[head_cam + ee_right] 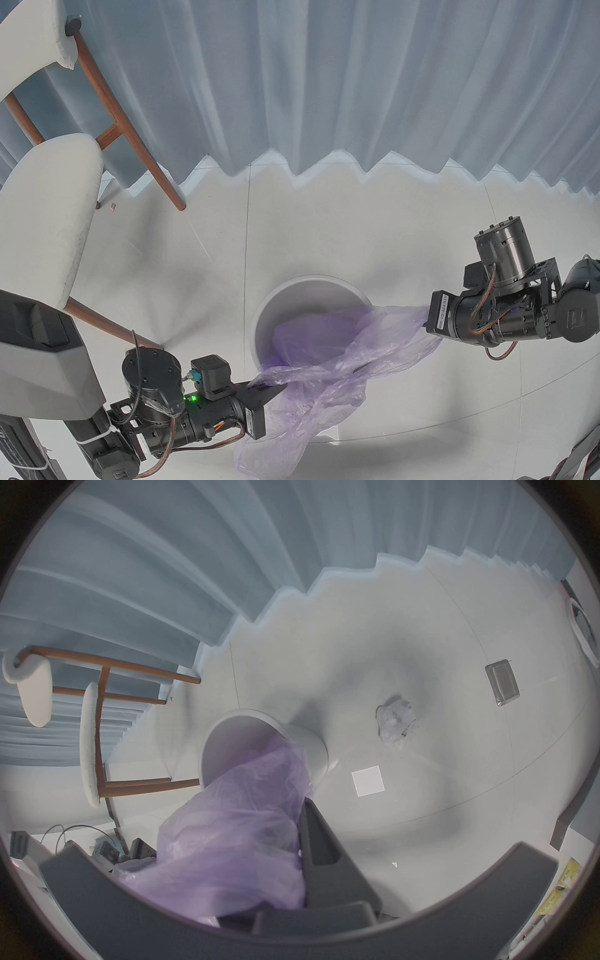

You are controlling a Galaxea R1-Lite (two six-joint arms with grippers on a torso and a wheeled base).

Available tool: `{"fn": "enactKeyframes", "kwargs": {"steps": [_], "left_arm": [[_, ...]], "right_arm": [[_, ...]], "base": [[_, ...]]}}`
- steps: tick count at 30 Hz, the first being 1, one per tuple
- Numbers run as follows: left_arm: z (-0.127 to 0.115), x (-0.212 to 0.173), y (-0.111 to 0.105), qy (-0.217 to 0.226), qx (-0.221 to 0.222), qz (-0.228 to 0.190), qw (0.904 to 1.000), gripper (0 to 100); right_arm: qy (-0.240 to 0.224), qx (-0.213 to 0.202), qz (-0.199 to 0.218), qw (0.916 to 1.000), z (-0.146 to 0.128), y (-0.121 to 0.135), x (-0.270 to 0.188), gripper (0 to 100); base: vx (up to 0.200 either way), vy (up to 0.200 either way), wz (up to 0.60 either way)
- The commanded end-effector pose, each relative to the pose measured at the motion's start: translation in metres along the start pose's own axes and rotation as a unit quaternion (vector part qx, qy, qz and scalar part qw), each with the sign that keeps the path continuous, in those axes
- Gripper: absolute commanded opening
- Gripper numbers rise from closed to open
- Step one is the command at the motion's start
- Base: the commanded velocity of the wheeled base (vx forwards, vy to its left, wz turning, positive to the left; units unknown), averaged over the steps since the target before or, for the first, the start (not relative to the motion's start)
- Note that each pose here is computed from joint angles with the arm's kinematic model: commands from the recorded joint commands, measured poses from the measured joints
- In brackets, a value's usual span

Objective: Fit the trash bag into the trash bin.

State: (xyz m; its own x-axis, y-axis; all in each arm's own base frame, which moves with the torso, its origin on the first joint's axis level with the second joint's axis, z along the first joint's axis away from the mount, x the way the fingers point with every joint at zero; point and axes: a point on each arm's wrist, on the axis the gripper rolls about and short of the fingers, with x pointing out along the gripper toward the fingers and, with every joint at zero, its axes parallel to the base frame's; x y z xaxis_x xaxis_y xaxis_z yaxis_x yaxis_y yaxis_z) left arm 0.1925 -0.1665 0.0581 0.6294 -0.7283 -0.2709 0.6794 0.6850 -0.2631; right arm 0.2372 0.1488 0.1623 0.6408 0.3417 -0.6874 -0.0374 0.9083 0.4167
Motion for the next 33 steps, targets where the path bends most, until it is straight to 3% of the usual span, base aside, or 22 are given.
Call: {"fn": "enactKeyframes", "kwargs": {"steps": [1, 6, 7, 8, 14, 26, 28, 33], "left_arm": [[0.007, -0.002, 0.010, -0.022, -0.047, 0.014, 0.9986, 0], [0.031, 0.005, 0.008, -0.075, -0.128, -0.003, 0.9889, 0], [0.031, 0.005, 0.008, -0.075, -0.128, -0.003, 0.9889, 0], [0.040, 0.010, 0.007, -0.095, -0.158, -0.014, 0.9827, 0], [0.080, 0.019, 0.002, -0.148, -0.217, -0.042, 0.9641, 0], [0.130, 0.004, 0.001, -0.101, -0.265, -0.002, 0.9590, 0], [0.148, 0.005, -0.001, -0.095, -0.268, 0.004, 0.9589, 0], [0.155, 0.018, 0.001, -0.090, -0.267, 0.007, 0.9594, 0]], "right_arm": [[-0.030, 0.009, 0.018, 0.9993, 0.010, 0.001, -0.018, 0], [-0.040, 0.033, 0.057, 0.9970, 0.022, 0.009, -0.029, 0], [-0.040, 0.033, 0.057, 0.9970, 0.022, 0.009, -0.029, 0], [-0.047, 0.044, 0.062, 0.9960, 0.027, 0.012, -0.030, 0], [-0.045, 0.047, 0.077, 0.9949, 0.031, 0.017, -0.031, 0], [-0.045, 0.048, 0.088, 0.9940, 0.045, 0.025, -0.019, 0], [-0.053, 0.044, 0.090, 0.9936, 0.054, 0.029, -0.013, 0], [-0.061, 0.049, 0.104, 0.9915, 0.074, 0.030, -0.005, 0]], "base": [[0.000, 0.000, 0.00], [0.000, 0.000, 0.00], [0.000, 0.000, 0.00], [0.000, 0.000, 0.00], [0.000, 0.000, 0.00], [0.000, 0.000, 0.00], [0.000, 0.000, 0.00], [0.000, 0.000, 0.00]]}}
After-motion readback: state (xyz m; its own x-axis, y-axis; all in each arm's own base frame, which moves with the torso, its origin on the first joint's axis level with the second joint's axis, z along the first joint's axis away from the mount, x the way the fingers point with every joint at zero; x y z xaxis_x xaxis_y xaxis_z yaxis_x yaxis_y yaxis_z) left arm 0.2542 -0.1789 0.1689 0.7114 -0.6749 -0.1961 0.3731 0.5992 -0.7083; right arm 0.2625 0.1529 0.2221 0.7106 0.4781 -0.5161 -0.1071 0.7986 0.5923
